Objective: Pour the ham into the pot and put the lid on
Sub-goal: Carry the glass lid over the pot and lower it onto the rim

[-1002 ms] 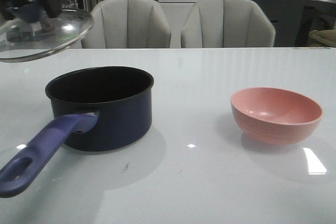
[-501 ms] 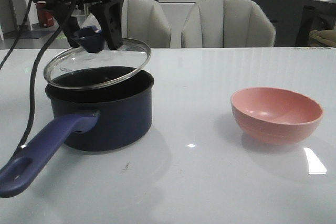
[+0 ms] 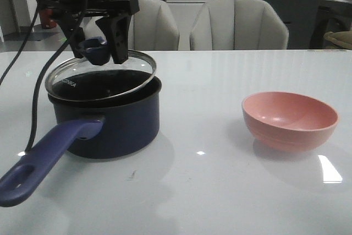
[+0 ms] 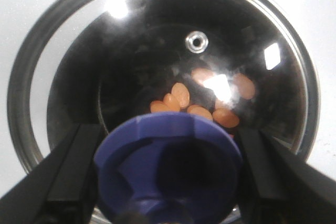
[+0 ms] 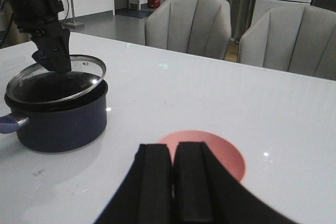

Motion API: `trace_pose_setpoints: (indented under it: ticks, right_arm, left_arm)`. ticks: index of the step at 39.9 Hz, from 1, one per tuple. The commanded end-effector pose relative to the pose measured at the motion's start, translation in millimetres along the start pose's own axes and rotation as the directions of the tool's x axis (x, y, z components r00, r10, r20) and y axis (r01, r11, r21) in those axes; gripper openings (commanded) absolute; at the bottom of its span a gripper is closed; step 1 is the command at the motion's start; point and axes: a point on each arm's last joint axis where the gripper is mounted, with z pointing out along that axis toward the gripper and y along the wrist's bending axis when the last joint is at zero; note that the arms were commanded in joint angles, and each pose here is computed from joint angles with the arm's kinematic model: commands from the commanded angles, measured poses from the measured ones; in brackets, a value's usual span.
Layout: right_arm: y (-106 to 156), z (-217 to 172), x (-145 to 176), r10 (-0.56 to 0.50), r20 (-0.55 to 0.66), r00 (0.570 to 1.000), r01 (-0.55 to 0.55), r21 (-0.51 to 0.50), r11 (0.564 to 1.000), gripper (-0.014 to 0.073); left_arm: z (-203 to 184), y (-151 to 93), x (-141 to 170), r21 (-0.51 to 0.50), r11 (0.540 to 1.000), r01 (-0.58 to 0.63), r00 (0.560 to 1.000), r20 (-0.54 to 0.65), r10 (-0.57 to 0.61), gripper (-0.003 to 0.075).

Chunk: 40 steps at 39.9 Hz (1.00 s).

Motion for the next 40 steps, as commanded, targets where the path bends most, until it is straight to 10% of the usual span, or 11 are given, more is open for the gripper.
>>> trace_pose_setpoints:
  ticks: [1, 40]
  right_arm:
    - [-2.3, -0.8, -16.6, -0.008, 0.099, 0.995, 0.006, 0.027, 1.0, 0.016]
    - [-2.3, -0.8, -16.6, -0.008, 0.099, 0.995, 0.006, 0.027, 1.0, 0.016]
  left_arm:
    - [-33.1, -6.1, 0.1, 0.009, 1.0, -0.011, 0.998, 0.068, 0.01, 0.0257]
    - [-25.0, -8.6, -1.1, 0.04, 0.999, -0.002, 0.999, 0.05, 0.0, 0.0539]
